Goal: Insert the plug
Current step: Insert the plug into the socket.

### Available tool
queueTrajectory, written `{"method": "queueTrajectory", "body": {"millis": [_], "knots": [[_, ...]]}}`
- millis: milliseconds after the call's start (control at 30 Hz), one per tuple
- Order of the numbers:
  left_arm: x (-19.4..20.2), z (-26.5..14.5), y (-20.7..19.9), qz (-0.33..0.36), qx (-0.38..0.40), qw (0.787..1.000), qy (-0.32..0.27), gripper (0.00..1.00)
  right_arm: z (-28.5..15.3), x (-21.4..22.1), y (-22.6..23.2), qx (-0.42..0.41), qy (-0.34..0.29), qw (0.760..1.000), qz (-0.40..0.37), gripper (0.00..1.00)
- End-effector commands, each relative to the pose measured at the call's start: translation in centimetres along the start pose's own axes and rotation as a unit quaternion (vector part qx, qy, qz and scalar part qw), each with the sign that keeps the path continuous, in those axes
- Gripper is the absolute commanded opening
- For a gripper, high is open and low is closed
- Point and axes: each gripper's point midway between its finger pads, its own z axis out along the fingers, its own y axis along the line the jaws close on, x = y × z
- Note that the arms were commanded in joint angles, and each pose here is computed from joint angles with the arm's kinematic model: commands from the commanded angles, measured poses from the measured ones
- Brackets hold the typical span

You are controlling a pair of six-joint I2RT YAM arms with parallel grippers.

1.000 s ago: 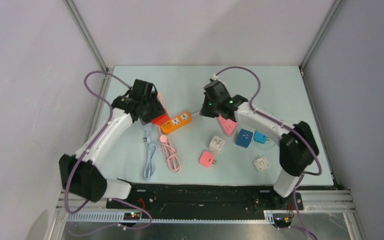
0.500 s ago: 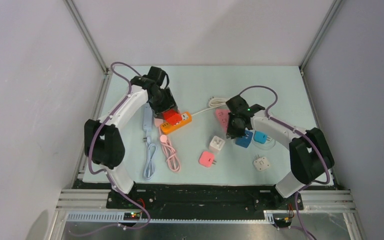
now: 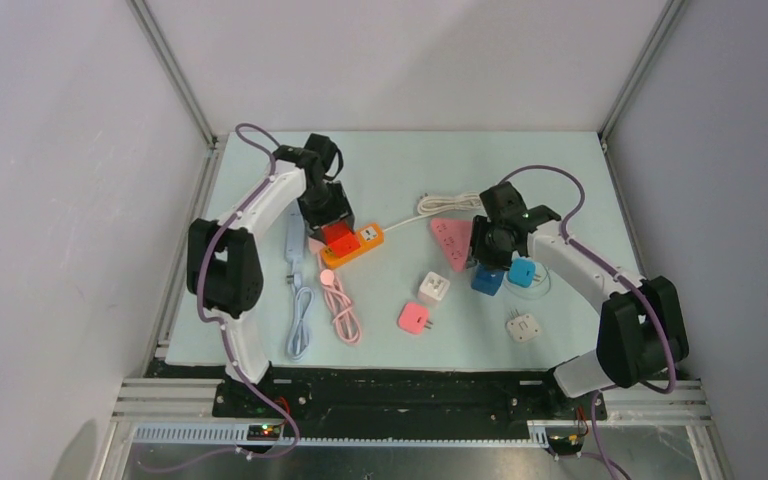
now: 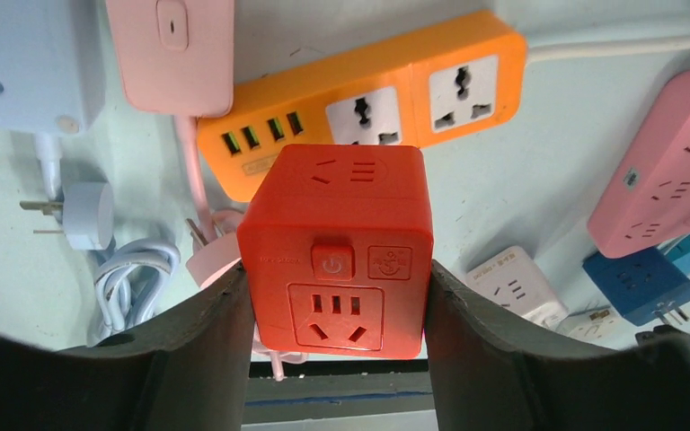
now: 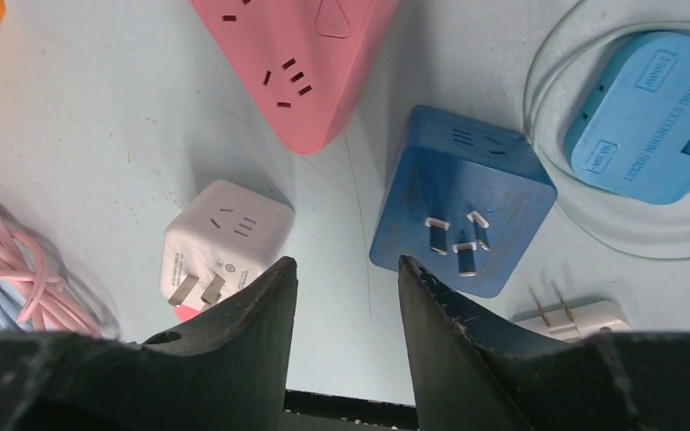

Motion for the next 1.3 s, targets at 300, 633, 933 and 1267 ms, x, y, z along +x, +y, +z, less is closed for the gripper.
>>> {"method": "queueTrajectory", "body": {"millis": [300,633,933,1267], "knots": [[-2.9,-0.2,-1.5,0.012,0.001,0.999,-0.038,0.00,-1.0,-1.3,-1.0,-0.015,-0.015,1.000,0.019,0.48],[-2.6,1.3,-1.5,0.012,-0.008,1.000,-0.024,0.00,-0.5,-1.3,-1.9,-0.007,-0.006,0.999,0.031,0.46],[-2.2,2.2,-1.7,0.031,-0.010,0.999,-0.020,0.00,-0.1,-1.1,-2.2,-0.005,-0.001,0.999,0.035,0.46],[-2.4,2.6,-1.1,0.036,-0.035,0.998,-0.037,0.00,0.2,-0.7,-2.6,-0.002,0.003,0.999,0.040,0.45]]}}
